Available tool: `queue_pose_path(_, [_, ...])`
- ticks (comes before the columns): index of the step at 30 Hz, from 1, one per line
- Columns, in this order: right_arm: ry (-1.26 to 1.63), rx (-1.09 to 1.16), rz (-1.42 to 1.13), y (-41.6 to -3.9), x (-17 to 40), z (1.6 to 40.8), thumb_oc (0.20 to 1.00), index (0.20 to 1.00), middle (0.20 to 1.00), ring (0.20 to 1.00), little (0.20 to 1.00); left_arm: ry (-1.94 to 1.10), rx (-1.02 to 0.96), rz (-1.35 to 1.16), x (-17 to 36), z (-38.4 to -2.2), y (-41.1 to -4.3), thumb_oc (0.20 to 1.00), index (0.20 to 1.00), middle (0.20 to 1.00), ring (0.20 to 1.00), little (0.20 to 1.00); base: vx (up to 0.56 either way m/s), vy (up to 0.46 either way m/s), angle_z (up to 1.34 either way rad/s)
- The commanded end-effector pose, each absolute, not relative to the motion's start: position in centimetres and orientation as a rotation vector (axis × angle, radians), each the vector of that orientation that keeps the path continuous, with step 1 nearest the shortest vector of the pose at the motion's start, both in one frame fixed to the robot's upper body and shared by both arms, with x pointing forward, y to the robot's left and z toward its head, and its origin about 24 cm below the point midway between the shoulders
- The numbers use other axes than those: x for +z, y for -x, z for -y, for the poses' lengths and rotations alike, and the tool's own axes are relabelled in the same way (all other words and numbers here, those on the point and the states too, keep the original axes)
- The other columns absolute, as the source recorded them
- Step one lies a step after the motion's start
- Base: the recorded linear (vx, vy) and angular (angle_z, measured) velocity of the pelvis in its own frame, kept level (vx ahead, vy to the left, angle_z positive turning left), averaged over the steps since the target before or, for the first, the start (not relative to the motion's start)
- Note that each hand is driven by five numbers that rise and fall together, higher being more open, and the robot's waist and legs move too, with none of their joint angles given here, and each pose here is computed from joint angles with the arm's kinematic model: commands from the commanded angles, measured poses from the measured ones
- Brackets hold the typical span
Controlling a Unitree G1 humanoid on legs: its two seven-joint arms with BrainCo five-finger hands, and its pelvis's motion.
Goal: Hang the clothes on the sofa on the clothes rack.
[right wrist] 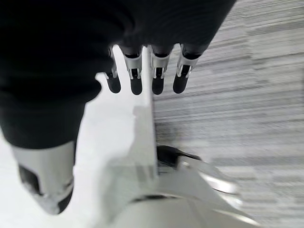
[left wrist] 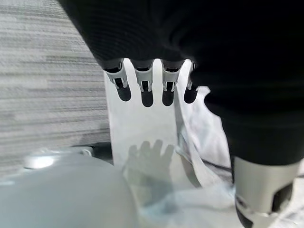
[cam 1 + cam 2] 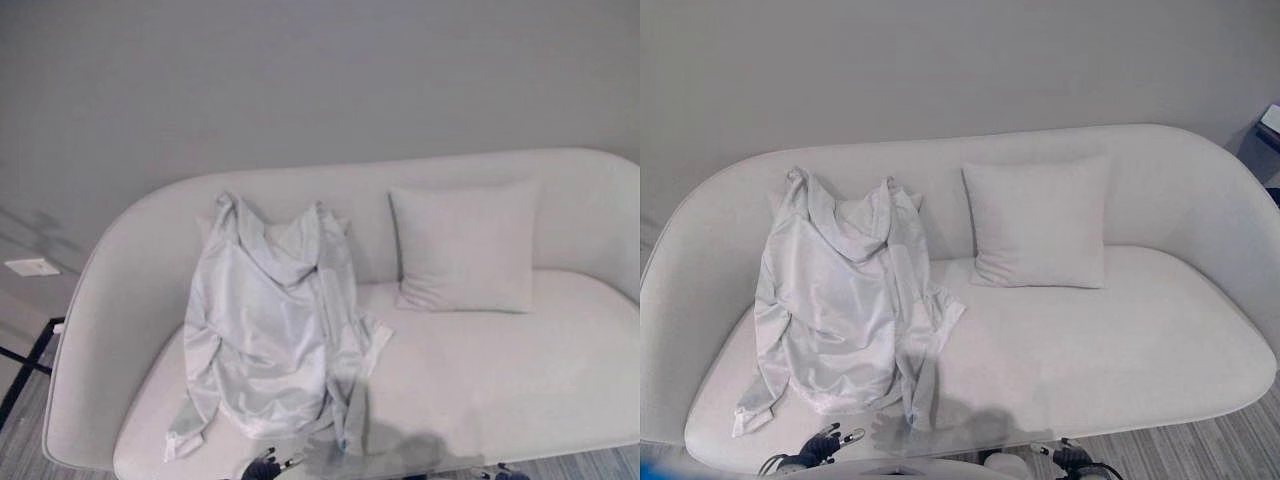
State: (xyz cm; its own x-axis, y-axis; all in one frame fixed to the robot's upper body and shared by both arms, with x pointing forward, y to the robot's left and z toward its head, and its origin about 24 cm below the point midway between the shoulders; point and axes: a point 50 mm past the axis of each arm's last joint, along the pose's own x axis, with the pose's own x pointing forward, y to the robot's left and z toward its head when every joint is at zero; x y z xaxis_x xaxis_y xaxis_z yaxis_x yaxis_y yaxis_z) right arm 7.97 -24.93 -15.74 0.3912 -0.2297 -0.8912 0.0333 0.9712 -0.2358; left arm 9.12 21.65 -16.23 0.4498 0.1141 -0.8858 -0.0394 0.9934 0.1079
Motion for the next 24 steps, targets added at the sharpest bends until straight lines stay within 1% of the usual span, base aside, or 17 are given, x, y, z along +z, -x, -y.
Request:
queue_pose_path(1, [0.223, -0.154, -1.064, -11.0, -14.9, 25.3, 1.0, 1.0, 1.0, 1.0, 1.0, -0.109, 0.073, -0.969, -14.9, -22.0, -13.4, 1.0, 1.0, 1.0, 1.0, 1.0, -0.03, -0.03, -0.02])
queue_pose_path(5, [0.227, -0.184, -1.055, -11.1, -14.6, 26.0, 1.0, 1.0, 1.0, 1.0, 1.0, -0.08, 0.091, -0.95, -14.8, -21.7, -13.7, 1.0, 1.0, 1.0, 1.0, 1.0, 0.03, 0.087, 0.06])
queue_pose_path(9, [0.229, -0.21, -1.057, -11.0, -14.5, 26.5, 1.0, 1.0, 1.0, 1.0, 1.0, -0.064, 0.111, -0.947, -14.8, -21.7, -13.6, 1.0, 1.0, 1.0, 1.0, 1.0, 0.09, 0.284, 0.05])
queue_pose_path(13, [0.226, -0.252, -1.074, -10.3, -14.5, 27.3, 1.0, 1.0, 1.0, 1.0, 1.0, -0.043, 0.138, -0.942, -14.9, -21.6, -13.5, 1.0, 1.0, 1.0, 1.0, 1.0, 0.11, 0.481, 0.03])
queue_pose_path(17, [0.217, -0.239, -1.105, -9.5, -14.8, 27.0, 1.0, 1.0, 1.0, 1.0, 1.0, -0.066, 0.12, -0.936, -14.7, -21.6, -14.0, 1.0, 1.0, 1.0, 1.0, 1.0, 0.11, 0.498, -0.14])
queue_pose_path(18, [0.217, -0.239, -1.105, -9.5, -14.8, 27.0, 1.0, 1.0, 1.0, 1.0, 1.0, -0.066, 0.12, -0.936, -14.7, -21.6, -14.0, 1.0, 1.0, 1.0, 1.0, 1.0, 0.13, 0.803, -0.24])
queue_pose_path(21, [0.207, -0.234, -1.091, -10.3, -14.8, 26.4, 1.0, 1.0, 1.0, 1.0, 1.0, -0.128, 0.09, -0.929, -14.3, -22.3, -14.7, 1.0, 1.0, 1.0, 1.0, 1.0, -0.04, 0.505, -0.19])
queue_pose_path(22, [0.19, -0.197, -1.063, -11.2, -14.8, 25.3, 1.0, 1.0, 1.0, 1.0, 1.0, -0.132, 0.102, -0.932, -14.3, -23.0, -14.4, 1.0, 1.0, 1.0, 1.0, 1.0, -0.09, 0.309, -0.39])
queue_pose_path(24, [0.201, -0.156, -1.051, -11.7, -14.8, 24.6, 1.0, 1.0, 1.0, 1.0, 1.0, -0.112, 0.135, -0.93, -14.1, -23.7, -14.3, 1.0, 1.0, 1.0, 1.0, 1.0, -0.09, 0.455, -0.74])
